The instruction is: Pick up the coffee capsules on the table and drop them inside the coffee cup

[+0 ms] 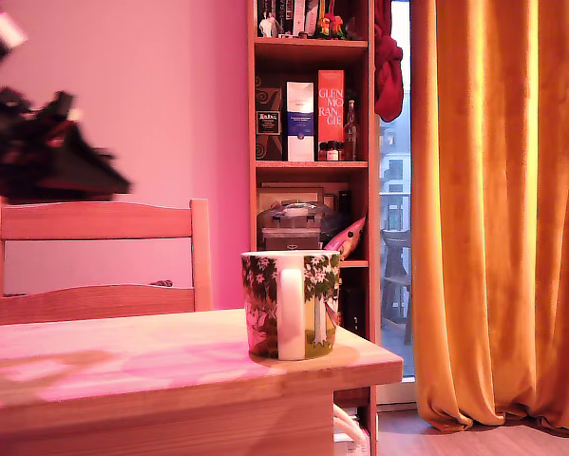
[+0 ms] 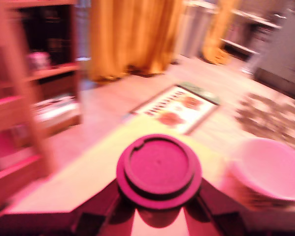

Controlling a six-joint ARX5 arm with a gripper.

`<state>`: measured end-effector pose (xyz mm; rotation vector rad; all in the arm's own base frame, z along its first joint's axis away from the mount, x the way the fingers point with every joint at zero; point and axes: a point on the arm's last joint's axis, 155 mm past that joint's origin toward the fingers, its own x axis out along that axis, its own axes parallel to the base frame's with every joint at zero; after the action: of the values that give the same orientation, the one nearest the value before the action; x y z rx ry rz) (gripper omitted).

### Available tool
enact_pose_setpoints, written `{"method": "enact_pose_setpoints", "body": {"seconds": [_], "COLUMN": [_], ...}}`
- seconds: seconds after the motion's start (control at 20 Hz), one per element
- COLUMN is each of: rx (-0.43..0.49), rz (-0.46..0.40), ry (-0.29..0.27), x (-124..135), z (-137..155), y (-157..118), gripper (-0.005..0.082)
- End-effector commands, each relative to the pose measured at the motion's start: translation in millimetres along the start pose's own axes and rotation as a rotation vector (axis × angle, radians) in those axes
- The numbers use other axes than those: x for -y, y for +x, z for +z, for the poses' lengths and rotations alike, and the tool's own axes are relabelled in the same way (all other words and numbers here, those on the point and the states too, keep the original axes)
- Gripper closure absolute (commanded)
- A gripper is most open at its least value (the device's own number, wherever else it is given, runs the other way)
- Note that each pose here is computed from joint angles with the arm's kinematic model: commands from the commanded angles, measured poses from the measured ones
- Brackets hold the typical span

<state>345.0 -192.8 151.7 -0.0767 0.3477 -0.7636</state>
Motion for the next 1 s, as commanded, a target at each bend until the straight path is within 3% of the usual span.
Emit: {"method": "enact_pose_setpoints", "body": {"seconds": [0.0, 0.4, 0.7, 0.95], "rx": [-0.002, -0.031, -0.097, -0.177], "rz": [-0.017, -0.139, -0.178, -0.178], "ry": [0.016, 0.067, 0.074, 0.085], "x": [12.4, 74.8, 102.0, 109.3], "z": [-1.0, 18.0, 32.4, 6.9], "y": [5.0, 23.7, 36.4, 58.0], "gripper": [0.0649, 0.0649, 0.065, 0.065]}}
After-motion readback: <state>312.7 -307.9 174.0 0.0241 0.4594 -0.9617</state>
